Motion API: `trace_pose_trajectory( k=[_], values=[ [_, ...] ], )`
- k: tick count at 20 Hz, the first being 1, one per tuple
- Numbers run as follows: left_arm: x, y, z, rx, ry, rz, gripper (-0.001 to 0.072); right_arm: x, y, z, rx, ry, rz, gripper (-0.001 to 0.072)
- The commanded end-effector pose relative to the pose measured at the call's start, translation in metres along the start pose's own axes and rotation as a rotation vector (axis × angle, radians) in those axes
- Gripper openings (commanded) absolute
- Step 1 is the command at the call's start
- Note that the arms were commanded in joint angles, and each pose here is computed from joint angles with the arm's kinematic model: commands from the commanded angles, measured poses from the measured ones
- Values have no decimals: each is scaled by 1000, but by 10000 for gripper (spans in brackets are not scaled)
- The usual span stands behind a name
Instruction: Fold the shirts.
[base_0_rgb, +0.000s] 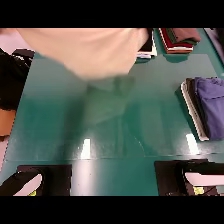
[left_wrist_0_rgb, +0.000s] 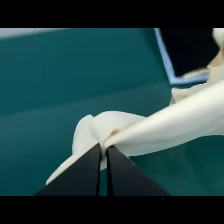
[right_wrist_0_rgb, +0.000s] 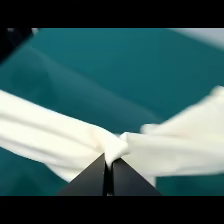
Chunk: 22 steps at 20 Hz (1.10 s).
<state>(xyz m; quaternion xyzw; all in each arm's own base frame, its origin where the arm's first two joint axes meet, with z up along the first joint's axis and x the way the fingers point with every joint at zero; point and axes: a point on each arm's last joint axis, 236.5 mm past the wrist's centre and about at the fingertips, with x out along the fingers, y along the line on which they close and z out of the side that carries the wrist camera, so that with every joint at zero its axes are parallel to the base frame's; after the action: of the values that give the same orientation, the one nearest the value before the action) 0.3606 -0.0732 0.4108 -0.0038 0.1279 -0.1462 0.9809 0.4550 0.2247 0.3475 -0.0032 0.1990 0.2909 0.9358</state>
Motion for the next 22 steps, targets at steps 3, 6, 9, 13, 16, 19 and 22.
trace_pose_trajectory(
  k=[3, 6, 9, 13, 16, 19, 22],
  values=[
    [-122, -33, 83, 72, -306, -7, 26, -158, 36, 53, -90, -196, -36, 12],
    [-118, -36, 80, 68, -287, -22, 25, -182, 43, 46, -62, -211, -32, 12],
    [-64, -25, 43, 37, -117, -38, 26, -151, 34, -3, 16, -78, -30, 13],
    [35, -5, -65, -42, 262, -65, 26, -78, 14, -110, 129, 212, -39, 13],
    [91, 6, -184, -126, 588, -84, 27, -25, 12, -208, 232, 461, -3, 13],
    [122, 13, -294, -167, 822, -100, 26, 15, 18, -276, 345, 601, 37, 13],
    [141, 20, -350, -193, 903, -91, 27, 48, 25, -300, 401, 609, 55, 14]
  ],
)
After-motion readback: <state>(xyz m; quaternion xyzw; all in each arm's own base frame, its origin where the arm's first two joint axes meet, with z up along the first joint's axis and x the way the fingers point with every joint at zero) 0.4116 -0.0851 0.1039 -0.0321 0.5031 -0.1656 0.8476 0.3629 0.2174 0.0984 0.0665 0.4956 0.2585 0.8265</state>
